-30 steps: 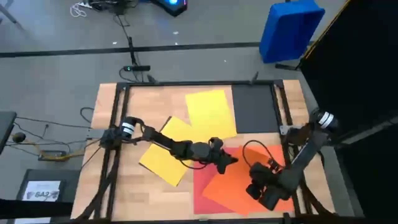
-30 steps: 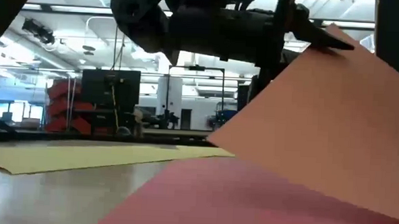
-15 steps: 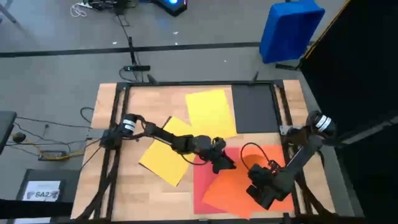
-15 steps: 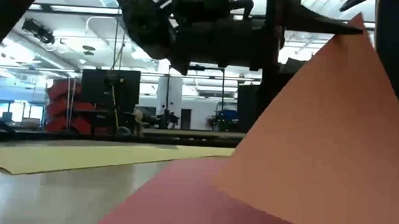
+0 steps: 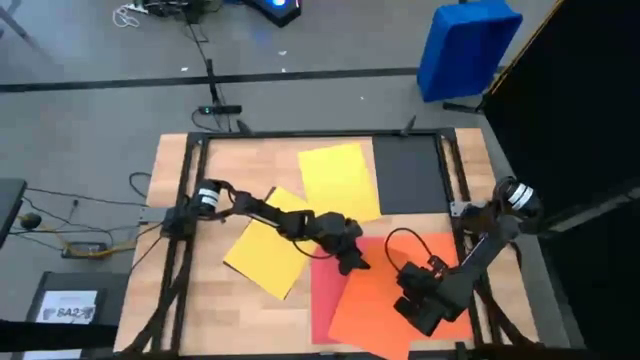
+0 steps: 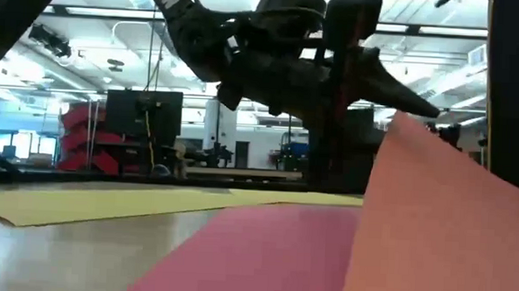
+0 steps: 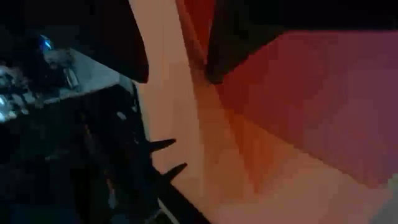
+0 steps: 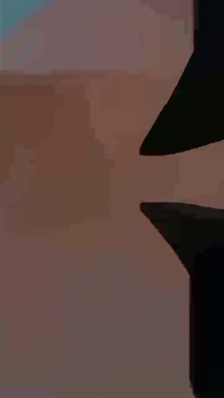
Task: Organize paper
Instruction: Stack the orange paper on top of the orange paper
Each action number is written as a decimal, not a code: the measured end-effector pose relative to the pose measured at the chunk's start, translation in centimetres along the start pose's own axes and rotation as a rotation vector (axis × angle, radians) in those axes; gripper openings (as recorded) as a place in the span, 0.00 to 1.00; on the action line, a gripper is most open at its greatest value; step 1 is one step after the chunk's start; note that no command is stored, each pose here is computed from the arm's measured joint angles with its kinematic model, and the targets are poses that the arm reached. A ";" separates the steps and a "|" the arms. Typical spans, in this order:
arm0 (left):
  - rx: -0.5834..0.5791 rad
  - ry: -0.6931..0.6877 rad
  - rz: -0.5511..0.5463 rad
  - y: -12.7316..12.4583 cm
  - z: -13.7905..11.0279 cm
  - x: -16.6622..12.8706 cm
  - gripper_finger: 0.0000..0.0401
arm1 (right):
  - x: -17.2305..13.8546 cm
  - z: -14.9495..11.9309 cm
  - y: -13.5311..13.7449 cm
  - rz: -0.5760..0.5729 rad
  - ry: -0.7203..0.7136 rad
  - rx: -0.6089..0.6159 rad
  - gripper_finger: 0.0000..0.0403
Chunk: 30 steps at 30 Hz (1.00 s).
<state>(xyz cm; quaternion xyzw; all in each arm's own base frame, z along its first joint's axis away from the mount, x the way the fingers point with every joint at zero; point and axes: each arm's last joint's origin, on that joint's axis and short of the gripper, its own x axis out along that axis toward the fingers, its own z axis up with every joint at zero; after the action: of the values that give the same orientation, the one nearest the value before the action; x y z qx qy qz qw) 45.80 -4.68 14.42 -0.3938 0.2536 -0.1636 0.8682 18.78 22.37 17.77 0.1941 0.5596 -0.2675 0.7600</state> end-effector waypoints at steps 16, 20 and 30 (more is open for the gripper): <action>0.223 0.243 0.224 2.0 4.4 -2.1 0.37 | 0.2 0.7 0.6 0.055 -0.030 -0.062 0.26; 0.368 0.466 0.479 0.2 5.2 -3.3 0.36 | 0.2 0.8 0.5 0.044 -0.037 -0.063 0.26; 0.694 0.645 0.500 -9.8 -1.1 -0.8 0.31 | 0.1 0.8 1.6 0.149 -0.057 -0.110 0.26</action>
<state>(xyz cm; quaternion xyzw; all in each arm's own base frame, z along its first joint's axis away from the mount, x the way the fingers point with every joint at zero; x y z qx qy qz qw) 43.68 -11.17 21.56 0.0590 0.5246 -0.1386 0.8379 20.38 23.11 17.95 0.1854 0.5356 -0.1845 0.8029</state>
